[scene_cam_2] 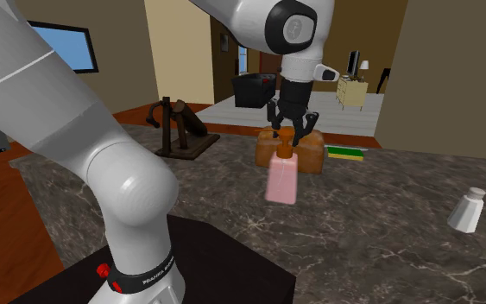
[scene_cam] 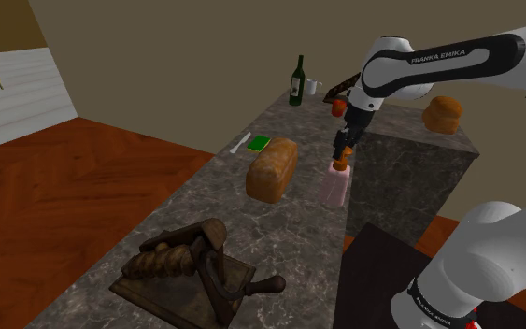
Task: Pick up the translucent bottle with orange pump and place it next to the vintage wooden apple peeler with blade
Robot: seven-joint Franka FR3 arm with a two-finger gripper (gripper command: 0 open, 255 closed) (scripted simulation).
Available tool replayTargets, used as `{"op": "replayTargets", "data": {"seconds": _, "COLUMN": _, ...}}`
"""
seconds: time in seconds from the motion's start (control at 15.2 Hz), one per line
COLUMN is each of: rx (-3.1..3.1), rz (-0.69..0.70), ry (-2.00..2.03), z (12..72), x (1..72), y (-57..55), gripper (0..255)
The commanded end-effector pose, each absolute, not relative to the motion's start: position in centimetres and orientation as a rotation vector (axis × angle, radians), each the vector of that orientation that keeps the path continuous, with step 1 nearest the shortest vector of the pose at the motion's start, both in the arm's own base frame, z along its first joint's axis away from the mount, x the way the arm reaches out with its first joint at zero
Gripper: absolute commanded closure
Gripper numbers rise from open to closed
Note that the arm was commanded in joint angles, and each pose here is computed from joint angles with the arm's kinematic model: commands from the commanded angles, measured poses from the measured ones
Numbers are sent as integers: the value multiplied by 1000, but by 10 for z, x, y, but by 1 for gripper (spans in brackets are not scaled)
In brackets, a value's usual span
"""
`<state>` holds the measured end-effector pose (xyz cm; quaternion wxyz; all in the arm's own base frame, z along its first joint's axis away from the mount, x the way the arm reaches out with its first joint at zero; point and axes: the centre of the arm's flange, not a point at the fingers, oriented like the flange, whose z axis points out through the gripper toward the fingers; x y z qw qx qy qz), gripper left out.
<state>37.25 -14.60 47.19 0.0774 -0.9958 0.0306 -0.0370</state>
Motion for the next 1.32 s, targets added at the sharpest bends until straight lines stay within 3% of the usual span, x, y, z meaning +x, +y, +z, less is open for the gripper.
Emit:
{"op": "replayTargets", "data": {"seconds": 0.0, "rx": -2983, "rz": -110, "ry": 91, "z": 472, "x": 372, "y": -146, "gripper": 255}}
{"op": "replayTargets", "data": {"seconds": 1.25, "rx": -2983, "rz": -110, "ry": 92, "z": 556, "x": 372, "y": -146, "gripper": 255}}
